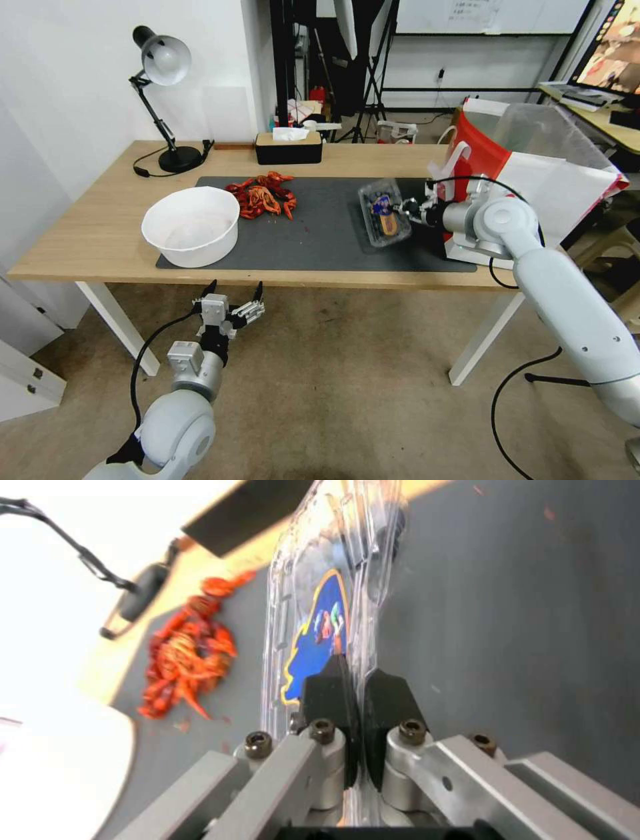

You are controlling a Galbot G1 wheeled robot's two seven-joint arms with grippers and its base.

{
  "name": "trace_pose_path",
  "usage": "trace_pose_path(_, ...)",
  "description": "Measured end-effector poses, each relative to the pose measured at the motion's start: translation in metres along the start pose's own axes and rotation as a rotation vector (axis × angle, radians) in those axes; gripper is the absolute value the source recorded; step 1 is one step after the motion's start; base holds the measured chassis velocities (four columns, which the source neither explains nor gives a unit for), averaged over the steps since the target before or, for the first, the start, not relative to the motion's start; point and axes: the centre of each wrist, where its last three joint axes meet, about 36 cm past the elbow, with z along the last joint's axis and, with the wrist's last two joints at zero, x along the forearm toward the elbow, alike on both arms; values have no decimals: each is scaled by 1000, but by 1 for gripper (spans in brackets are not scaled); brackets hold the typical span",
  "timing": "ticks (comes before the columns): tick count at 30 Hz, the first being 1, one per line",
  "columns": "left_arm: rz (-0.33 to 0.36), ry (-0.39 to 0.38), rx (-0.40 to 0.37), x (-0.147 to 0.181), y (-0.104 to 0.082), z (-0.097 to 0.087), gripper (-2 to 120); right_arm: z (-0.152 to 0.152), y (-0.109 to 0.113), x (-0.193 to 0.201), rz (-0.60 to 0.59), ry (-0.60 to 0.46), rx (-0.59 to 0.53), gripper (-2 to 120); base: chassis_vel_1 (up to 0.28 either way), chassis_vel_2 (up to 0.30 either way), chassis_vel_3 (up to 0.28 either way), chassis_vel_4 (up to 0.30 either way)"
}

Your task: Close the takeout container lid, then place the container into the takeout bag.

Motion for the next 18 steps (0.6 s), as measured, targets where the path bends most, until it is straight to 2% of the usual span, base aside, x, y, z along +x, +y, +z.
trace_pose_path(6, -12, 2, 7, 3, 1, 2, 100, -12, 18, 9, -64, -44, 23, 0, 0, 0, 0, 0)
trace_pose_path(11, -21, 4, 18, 6, 1, 3, 100, -22, 34, 19, -143, -132, 66, 0, 0, 0, 0, 0)
trace_pose_path(13, -25, 9, 26, 8, 0, 4, 100, -32, 48, 27, -183, -209, 100, 0, 0, 0, 0, 0)
trace_pose_path(14, -25, 9, 26, 8, 0, 4, 100, -32, 48, 27, -183, -209, 100, 0, 0, 0, 0, 0)
trace_pose_path(17, -30, 12, 37, 9, -3, 6, 100, -55, 72, 48, -186, -378, 185, 0, 0, 0, 0, 0)
trace_pose_path(18, -30, 12, 37, 9, -3, 6, 100, -55, 72, 48, -186, -378, 185, 0, 0, 0, 0, 0)
